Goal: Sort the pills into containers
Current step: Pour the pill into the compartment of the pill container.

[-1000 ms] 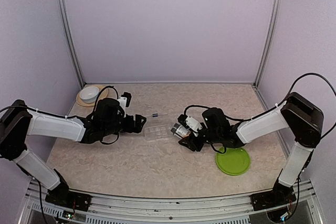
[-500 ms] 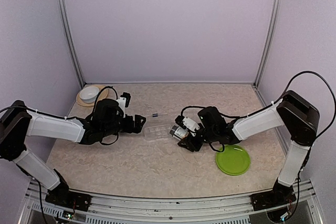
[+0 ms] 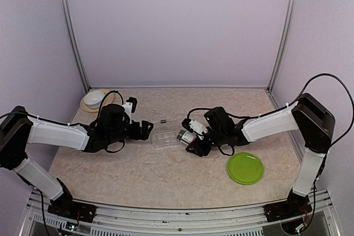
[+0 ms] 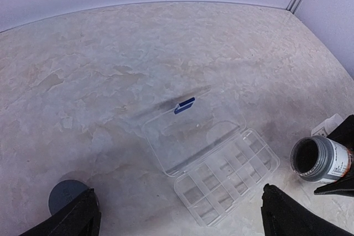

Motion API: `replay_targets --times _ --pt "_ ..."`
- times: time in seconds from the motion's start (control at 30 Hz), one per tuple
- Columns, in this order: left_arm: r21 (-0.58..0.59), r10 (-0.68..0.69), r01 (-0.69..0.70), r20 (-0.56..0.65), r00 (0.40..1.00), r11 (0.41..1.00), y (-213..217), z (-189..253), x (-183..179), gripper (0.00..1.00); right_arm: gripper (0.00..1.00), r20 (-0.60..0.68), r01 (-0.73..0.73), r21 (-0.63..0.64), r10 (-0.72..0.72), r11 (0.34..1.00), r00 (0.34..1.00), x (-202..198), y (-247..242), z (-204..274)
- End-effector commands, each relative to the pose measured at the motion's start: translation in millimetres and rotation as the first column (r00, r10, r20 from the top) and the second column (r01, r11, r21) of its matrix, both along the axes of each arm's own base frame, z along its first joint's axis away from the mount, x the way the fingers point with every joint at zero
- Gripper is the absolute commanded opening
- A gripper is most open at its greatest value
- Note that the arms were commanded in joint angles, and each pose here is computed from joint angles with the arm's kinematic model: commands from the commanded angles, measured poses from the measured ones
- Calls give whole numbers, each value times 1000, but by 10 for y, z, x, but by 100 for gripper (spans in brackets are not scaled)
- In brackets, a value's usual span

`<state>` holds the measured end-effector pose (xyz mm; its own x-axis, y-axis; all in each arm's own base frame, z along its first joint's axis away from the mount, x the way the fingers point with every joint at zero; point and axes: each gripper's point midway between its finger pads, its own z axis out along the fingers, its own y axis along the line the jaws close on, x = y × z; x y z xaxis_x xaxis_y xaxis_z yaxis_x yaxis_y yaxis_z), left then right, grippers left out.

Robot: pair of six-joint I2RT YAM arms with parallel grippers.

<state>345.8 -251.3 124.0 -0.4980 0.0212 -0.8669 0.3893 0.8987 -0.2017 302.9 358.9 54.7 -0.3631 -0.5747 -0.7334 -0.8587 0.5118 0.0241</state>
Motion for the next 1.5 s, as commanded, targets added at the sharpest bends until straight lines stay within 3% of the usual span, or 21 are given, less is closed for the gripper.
replay_targets --times 0.0,1.47 --pt "-15 1 0 21 1000 1000 1 65 -12 99 0 -35 16 -42 -18 999 999 34 -51 -77" --pt "-9 -6 6 6 1000 1000 -16 1 -7 99 0 -107 46 -117 -59 992 993 156 -75 -185"
